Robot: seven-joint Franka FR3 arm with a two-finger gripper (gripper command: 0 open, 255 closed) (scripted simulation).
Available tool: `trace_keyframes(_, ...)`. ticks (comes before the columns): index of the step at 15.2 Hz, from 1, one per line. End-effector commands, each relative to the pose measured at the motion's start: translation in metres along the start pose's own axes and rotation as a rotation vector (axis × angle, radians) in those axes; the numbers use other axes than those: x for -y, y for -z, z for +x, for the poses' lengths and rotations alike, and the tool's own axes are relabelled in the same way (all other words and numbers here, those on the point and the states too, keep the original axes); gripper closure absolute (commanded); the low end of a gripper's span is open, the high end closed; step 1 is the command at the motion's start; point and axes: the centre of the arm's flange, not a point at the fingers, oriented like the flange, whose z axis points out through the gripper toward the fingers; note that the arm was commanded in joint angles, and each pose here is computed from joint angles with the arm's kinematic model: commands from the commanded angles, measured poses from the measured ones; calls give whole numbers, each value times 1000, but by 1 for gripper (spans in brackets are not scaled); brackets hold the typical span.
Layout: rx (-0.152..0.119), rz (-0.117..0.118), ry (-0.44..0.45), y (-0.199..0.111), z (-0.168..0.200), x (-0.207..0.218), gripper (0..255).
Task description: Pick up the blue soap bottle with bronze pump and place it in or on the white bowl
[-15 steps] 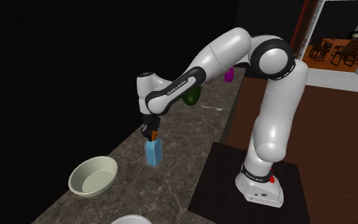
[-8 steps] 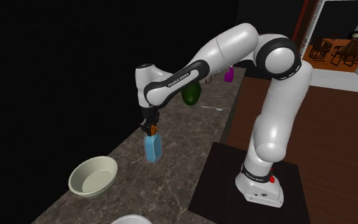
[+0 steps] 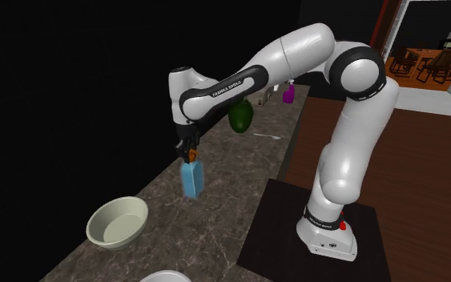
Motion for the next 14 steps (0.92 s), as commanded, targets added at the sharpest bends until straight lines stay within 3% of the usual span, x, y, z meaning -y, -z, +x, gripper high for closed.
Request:
trace_keyframes(1, 0, 0, 0, 11, -1, 0, 255)
trace_keyframes(14, 0, 0, 0, 73, -4, 12, 255)
